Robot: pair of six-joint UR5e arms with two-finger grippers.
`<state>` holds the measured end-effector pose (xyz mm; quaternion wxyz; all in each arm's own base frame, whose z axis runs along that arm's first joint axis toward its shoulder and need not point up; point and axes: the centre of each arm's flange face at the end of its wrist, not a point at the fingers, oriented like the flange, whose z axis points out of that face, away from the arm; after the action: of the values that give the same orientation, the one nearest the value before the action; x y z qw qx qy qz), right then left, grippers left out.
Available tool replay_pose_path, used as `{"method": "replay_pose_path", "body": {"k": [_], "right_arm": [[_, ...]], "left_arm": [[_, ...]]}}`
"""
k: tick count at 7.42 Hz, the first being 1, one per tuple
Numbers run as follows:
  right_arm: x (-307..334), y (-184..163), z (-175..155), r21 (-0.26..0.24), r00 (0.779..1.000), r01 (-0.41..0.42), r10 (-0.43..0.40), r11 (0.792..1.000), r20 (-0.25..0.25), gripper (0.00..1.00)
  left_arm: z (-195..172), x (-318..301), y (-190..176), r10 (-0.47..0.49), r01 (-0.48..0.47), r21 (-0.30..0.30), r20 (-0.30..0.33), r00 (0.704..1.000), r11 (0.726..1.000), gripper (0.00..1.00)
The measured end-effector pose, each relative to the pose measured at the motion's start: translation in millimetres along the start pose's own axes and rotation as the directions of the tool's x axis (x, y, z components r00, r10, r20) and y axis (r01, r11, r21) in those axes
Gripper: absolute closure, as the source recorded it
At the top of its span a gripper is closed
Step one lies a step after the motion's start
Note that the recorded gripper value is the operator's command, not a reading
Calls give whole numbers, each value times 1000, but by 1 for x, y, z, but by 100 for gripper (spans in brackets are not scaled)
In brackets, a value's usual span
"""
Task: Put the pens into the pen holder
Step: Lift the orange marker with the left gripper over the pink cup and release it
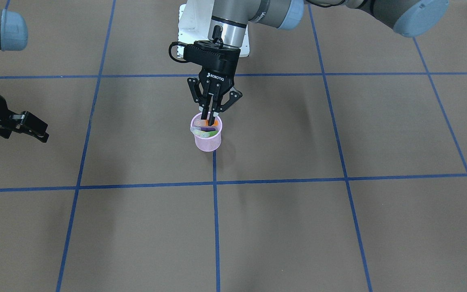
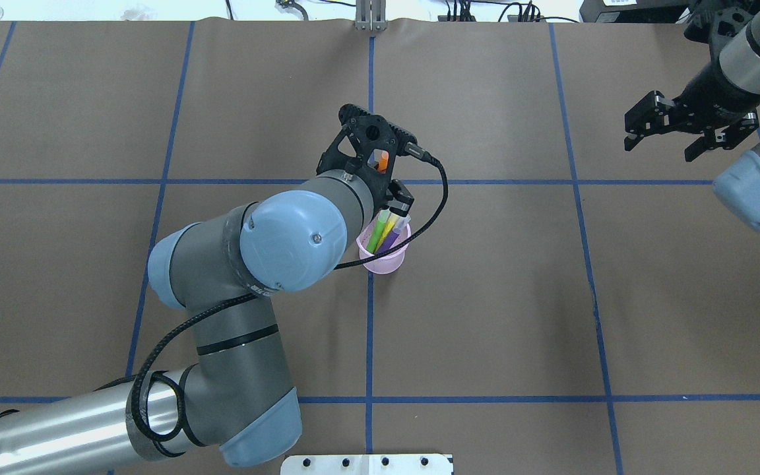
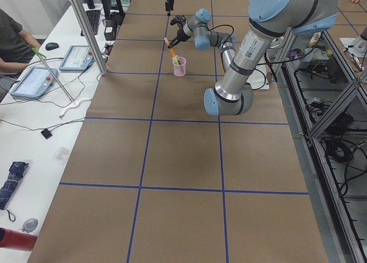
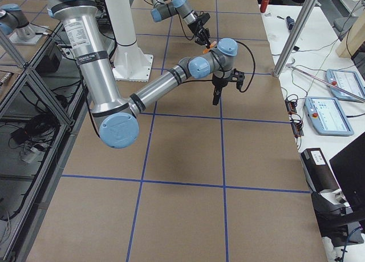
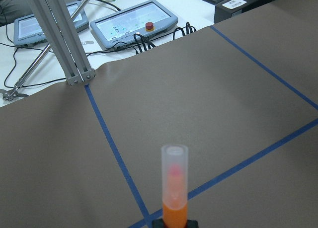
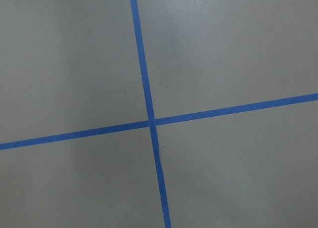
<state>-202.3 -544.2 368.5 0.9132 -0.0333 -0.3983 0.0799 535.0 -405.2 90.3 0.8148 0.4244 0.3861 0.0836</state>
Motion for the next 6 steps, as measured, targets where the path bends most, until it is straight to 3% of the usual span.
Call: {"method": "replay_pose_path", "body": {"k": [2,3,4,5,6], "right_arm": [[1,-1,1,-2,1000,-1,1,1000,-2,1],[1,-1,2,-2,1000,-2,2,1000,-3,0],[1,-1,2,-3,1000,-3,3,1000,-3,1],[2,-1,2,-3,1000,-3,3,1000,-4,1],[2,-2,3,-4,1000,-4,4,1000,-4,0]], "left_arm": [[1,22,19,15,-15,-20,-22,1000,1000,100],[3,27,24,24,-24,-28,-25,999,999,82],[6,28,27,30,-31,-35,-22,999,999,46],[9,29,29,34,-35,-40,-19,999,999,37],[11,29,31,36,-37,-43,-17,999,998,6]]}}
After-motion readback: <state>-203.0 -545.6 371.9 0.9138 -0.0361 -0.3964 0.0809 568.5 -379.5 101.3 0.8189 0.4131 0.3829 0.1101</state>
